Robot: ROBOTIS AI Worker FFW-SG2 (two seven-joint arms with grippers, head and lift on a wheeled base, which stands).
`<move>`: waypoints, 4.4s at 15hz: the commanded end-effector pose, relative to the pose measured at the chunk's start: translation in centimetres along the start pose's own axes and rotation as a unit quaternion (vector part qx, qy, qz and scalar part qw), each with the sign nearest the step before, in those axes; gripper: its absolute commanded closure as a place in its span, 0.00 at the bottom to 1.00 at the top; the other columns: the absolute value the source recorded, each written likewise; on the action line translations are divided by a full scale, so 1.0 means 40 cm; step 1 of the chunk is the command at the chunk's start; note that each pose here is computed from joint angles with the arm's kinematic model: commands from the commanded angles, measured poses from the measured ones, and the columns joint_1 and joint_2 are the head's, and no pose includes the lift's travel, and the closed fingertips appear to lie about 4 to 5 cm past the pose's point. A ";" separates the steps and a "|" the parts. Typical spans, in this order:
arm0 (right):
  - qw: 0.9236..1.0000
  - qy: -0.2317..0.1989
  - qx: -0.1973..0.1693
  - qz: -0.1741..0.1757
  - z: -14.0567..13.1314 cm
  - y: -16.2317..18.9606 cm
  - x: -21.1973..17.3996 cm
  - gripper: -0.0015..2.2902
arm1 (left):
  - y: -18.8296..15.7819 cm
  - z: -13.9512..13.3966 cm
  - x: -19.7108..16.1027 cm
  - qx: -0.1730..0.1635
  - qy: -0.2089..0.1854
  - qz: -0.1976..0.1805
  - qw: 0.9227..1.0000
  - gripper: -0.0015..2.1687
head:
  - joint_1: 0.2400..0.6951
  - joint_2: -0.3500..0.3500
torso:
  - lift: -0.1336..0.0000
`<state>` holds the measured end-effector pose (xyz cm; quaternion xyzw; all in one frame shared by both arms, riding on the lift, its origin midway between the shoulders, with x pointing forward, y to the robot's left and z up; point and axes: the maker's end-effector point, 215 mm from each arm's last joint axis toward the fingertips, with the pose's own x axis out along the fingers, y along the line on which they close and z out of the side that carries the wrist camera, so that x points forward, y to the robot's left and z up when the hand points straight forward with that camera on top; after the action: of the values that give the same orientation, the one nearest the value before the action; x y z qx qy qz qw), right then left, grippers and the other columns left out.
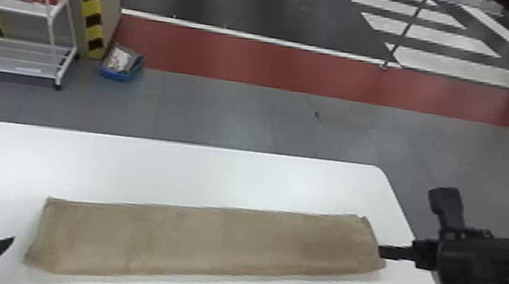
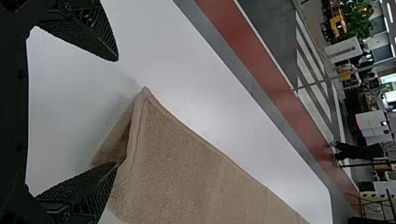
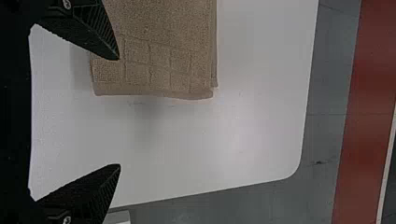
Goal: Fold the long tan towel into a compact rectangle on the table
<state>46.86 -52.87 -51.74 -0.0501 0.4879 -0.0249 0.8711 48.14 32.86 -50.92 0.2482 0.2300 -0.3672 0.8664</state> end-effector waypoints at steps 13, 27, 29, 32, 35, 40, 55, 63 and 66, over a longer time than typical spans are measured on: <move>1.000 0.000 0.002 -0.003 -0.001 -0.007 -0.005 0.03 | -0.010 -0.034 0.017 -0.073 0.009 0.003 0.997 0.05 | 1.00 0.17 | 1.00; 1.000 -0.002 -0.001 -0.008 -0.029 -0.038 0.002 0.03 | -0.113 -0.044 0.121 -0.384 0.042 -0.019 0.922 0.05 | 1.00 0.09 | 1.00; 1.000 0.000 0.000 -0.009 -0.032 -0.046 0.000 0.03 | -0.108 -0.037 0.122 -0.394 0.042 -0.021 0.918 0.05 | 1.00 0.08 | 1.00; 1.000 0.001 -0.004 -0.012 -0.038 -0.050 0.006 0.03 | -0.126 -0.044 0.131 -0.418 0.067 -0.028 0.906 0.06 | 1.00 0.07 | 1.00; 1.000 0.002 -0.006 -0.010 -0.038 -0.045 0.013 0.03 | -0.133 -0.057 0.158 -0.420 0.092 -0.023 0.902 0.06 | 1.00 0.06 | 1.00; 1.000 0.004 -0.006 -0.011 -0.042 -0.050 0.014 0.03 | -0.144 -0.087 0.165 -0.440 0.117 -0.036 0.889 0.10 | 1.00 0.06 | 1.00; 1.000 0.007 -0.005 -0.015 -0.048 -0.059 0.011 0.03 | -0.067 -0.069 0.070 -0.456 0.063 -0.027 0.887 0.99 | 1.00 0.06 | 1.00; 1.000 0.004 -0.004 -0.012 -0.046 -0.058 0.011 0.03 | -0.037 0.065 -0.071 -0.512 0.035 -0.024 0.858 0.99 | 1.00 0.16 | 1.00; 1.000 0.007 -0.001 -0.011 -0.055 -0.055 0.012 0.03 | -0.193 0.278 0.003 -0.501 0.032 -0.089 0.860 0.99 | 1.00 0.10 | 1.00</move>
<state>45.40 -55.35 -52.89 -0.0591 0.4923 -0.0340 0.8678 45.41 26.13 -45.83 -0.2270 0.4256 -0.2417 0.8420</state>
